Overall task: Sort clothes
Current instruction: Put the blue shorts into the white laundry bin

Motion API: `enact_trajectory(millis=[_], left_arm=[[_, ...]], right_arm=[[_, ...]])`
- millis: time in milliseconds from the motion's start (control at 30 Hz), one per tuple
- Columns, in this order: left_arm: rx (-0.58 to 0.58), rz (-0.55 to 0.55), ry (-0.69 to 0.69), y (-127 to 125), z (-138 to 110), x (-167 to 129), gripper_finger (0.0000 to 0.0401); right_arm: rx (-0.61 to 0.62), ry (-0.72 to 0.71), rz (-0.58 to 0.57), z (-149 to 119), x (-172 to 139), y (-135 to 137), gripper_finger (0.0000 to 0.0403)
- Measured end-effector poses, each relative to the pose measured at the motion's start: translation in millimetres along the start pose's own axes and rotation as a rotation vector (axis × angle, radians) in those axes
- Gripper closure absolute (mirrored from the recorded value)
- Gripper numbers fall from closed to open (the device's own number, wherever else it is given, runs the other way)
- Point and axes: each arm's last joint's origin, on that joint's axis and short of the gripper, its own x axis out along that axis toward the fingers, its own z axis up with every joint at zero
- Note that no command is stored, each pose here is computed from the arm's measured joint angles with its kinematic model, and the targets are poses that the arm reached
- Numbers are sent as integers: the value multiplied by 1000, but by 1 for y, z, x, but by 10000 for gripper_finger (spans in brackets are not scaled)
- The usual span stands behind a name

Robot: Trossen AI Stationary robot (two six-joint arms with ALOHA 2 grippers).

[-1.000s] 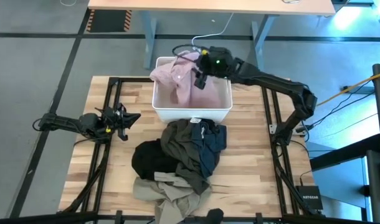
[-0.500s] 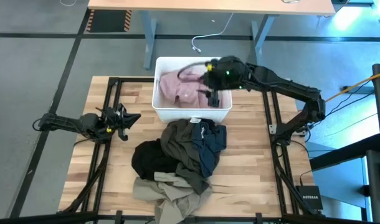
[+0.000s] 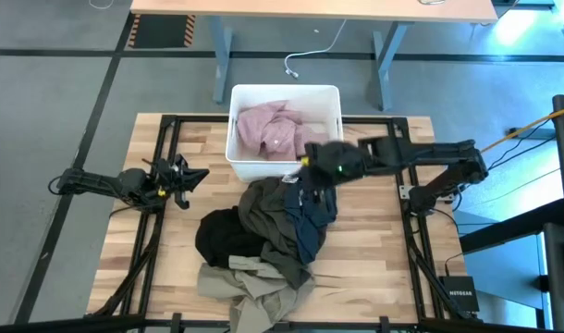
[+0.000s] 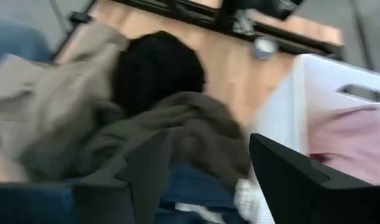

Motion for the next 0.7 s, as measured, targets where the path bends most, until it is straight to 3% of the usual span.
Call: enact_trajectory(millis=[267, 433, 567, 700], left_arm=[[-31, -74, 89, -3, -8, -2, 397], [-32, -99, 104, -5, -9, -3, 397], [-21, -98, 130, -5, -12, -3, 397], [-22, -90, 161, -4, -15, -4, 397]], right_arm=[[116, 100, 63, -20, 23, 66, 166], [141, 59, 67, -27, 30, 104, 166], [134, -1, 43, -31, 41, 126, 166], [134, 40, 27, -37, 64, 138, 166]])
